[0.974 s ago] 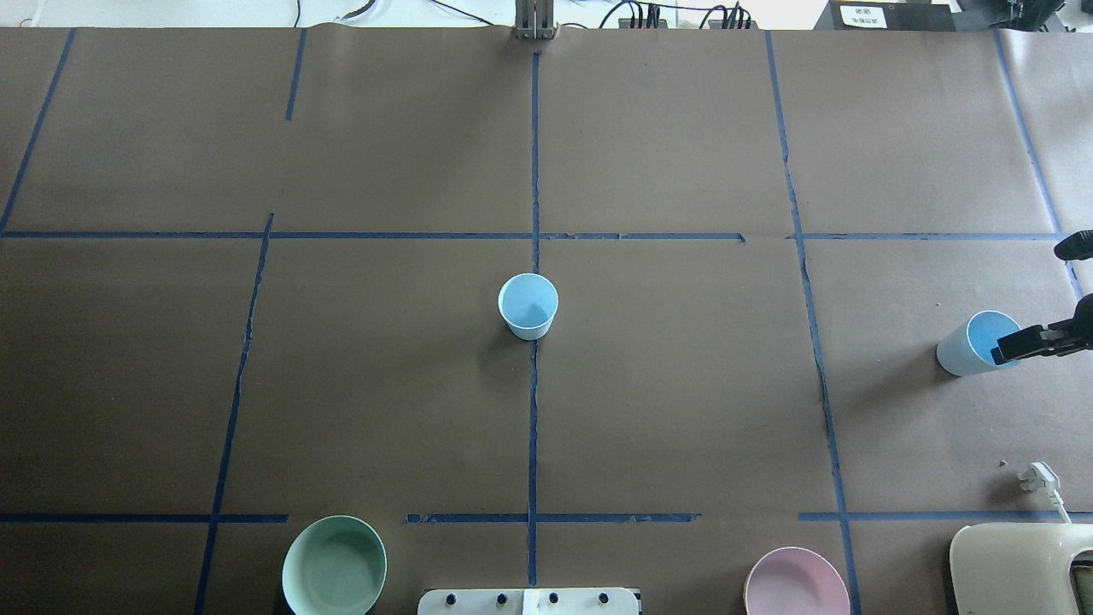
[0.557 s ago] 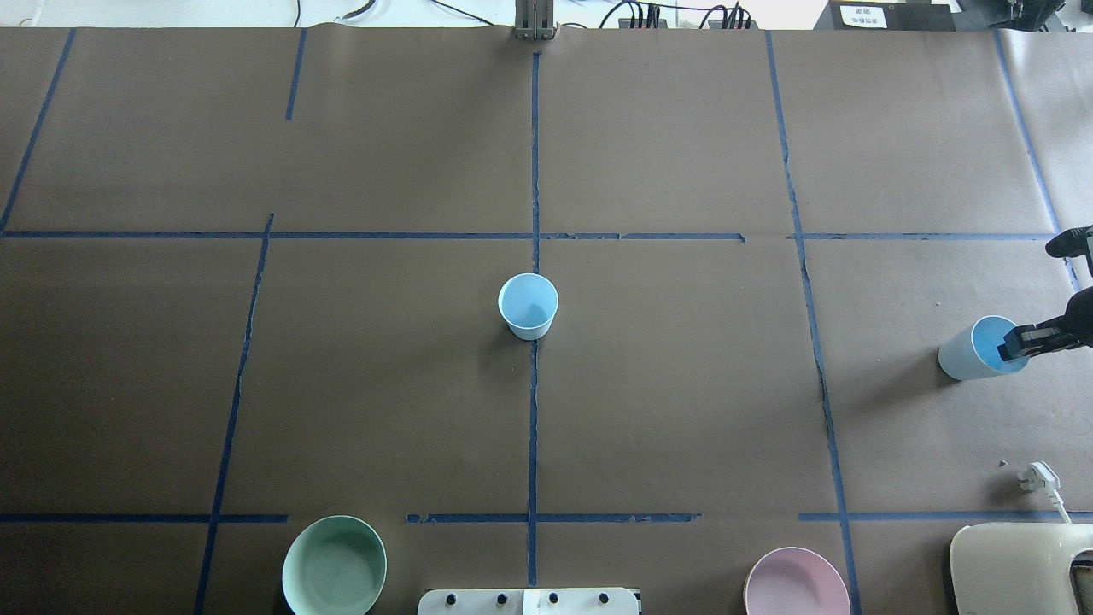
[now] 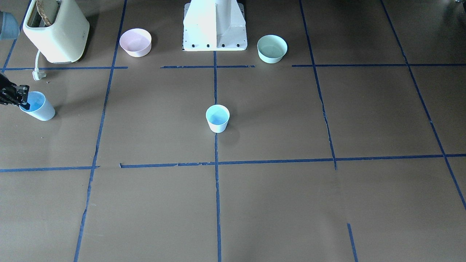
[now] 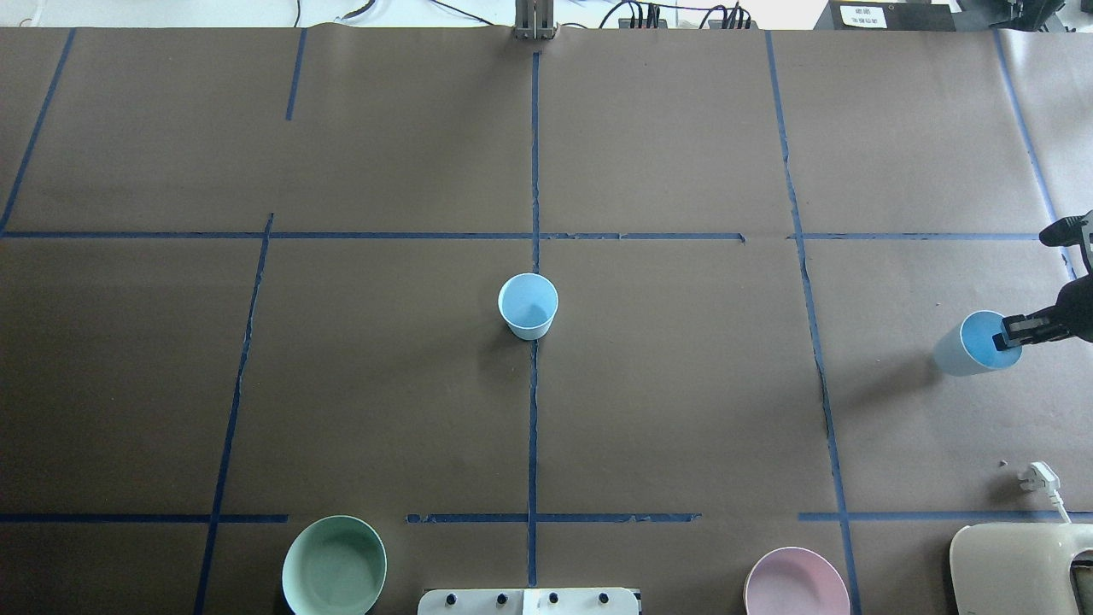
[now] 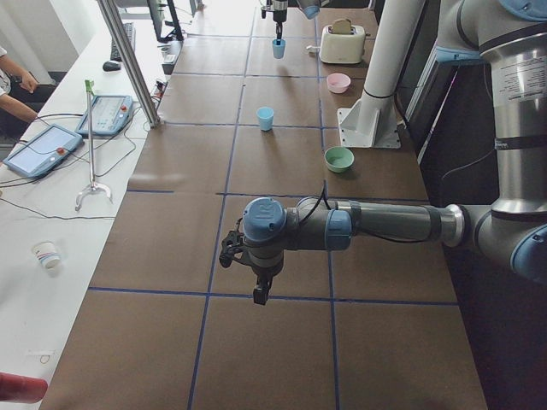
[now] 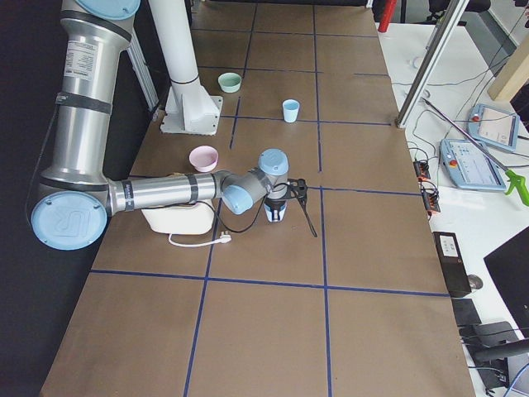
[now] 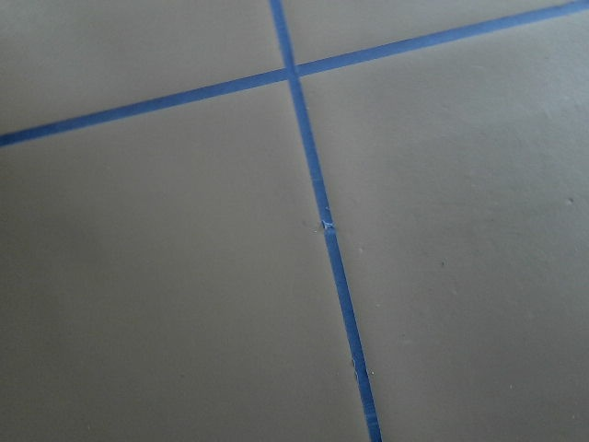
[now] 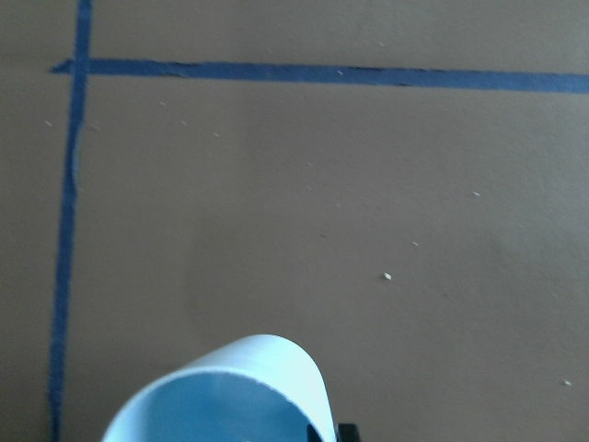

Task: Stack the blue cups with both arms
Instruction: 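Carry the held cup with the right gripper above the centered cup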

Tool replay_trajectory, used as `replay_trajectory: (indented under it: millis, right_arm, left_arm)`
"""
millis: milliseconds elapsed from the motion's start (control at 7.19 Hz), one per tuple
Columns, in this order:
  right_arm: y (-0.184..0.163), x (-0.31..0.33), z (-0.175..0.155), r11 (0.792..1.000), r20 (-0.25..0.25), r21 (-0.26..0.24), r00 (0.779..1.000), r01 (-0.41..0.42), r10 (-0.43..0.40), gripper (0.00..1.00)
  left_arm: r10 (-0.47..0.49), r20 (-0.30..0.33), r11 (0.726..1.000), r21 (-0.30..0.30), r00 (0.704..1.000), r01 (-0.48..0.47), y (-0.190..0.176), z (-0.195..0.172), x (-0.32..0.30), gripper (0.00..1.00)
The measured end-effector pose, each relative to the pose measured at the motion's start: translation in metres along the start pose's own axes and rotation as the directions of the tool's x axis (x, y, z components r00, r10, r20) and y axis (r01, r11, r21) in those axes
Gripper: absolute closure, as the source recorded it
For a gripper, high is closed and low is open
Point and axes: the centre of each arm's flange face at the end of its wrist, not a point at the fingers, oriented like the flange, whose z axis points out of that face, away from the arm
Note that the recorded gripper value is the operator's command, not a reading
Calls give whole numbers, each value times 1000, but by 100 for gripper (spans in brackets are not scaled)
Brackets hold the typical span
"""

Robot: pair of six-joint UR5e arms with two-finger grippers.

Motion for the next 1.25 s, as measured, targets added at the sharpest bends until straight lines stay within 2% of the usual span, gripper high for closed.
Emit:
replay_trajectory:
  millis: [278, 557, 696, 974, 1252]
  right_arm:
    - [-39, -110, -27, 995, 32, -11, 995, -98, 98, 100]
    - [-59, -250, -50, 980, 21, -30, 980, -196, 197, 100]
    - [-53, -323, -49, 970, 4, -19, 970, -242, 242, 100]
    - [-39, -450, -39, 941, 3, 33, 941, -337, 337, 100]
    - [-32, -508, -22, 925, -5, 78, 928, -372, 373, 100]
  left_arm:
    - [-36, 5, 999, 0, 999, 36, 0, -1, 0, 0]
    - [-44, 5, 999, 1, 999, 44, 0, -1, 1, 0]
    - [-44, 4, 999, 2, 999, 44, -1, -2, 1, 0]
    - [-46, 3, 999, 2, 999, 46, -1, -2, 2, 0]
    - [-49, 1, 999, 2, 999, 49, -1, -2, 2, 0]
